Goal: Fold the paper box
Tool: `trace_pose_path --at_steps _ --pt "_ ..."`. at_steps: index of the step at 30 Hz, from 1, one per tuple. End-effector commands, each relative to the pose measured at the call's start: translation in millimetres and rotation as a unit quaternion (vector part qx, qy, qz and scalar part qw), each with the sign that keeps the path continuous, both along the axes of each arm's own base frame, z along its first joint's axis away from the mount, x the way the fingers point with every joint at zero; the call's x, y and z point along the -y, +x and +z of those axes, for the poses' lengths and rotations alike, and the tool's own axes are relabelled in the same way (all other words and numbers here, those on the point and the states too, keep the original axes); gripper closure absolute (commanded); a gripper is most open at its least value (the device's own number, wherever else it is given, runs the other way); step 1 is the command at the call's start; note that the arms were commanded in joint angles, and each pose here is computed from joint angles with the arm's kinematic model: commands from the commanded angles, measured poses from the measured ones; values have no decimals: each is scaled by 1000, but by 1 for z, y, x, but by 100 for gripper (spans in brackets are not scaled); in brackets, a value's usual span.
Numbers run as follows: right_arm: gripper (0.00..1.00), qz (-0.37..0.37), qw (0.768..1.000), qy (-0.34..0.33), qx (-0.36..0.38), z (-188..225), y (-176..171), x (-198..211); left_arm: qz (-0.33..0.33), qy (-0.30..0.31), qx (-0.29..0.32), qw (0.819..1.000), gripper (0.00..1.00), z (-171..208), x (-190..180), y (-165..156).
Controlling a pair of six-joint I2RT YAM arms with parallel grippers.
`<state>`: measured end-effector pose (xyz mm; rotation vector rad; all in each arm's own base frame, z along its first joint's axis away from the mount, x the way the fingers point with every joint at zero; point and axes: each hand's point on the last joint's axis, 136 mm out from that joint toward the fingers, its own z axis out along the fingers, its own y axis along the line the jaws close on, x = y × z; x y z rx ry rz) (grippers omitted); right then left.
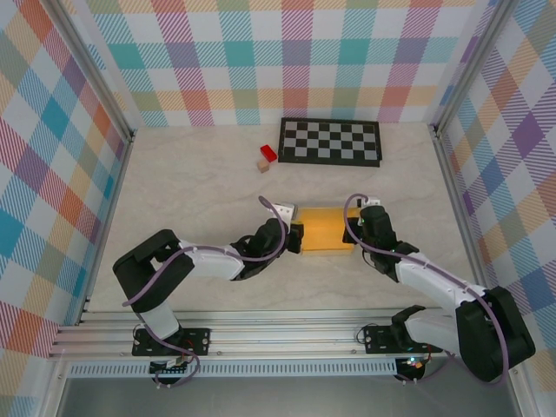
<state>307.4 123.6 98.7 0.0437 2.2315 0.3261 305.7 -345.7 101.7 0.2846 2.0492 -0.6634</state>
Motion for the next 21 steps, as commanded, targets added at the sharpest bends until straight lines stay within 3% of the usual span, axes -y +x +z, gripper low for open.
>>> trace_pose_path --at_steps 1,5,8,13,21 --pt "100 -12 995 -1 -100 -51 -38 2 20 13 -36 999 100 -24 -13 -13" --pt "100 4 997 6 -74 -45 -39 -15 43 -2 -23 999 100 -9 -14 -5" --pt "100 21 999 13 -33 -26 -29 -31 56 10 19 998 100 20 -13 10" --pt "100 31 998 5 53 18 4 -45 48 15 88 995 100 67 -18 43" --pt "100 45 984 -8 171 81 69 -67 28 22 151 988 100 93 -49 87"
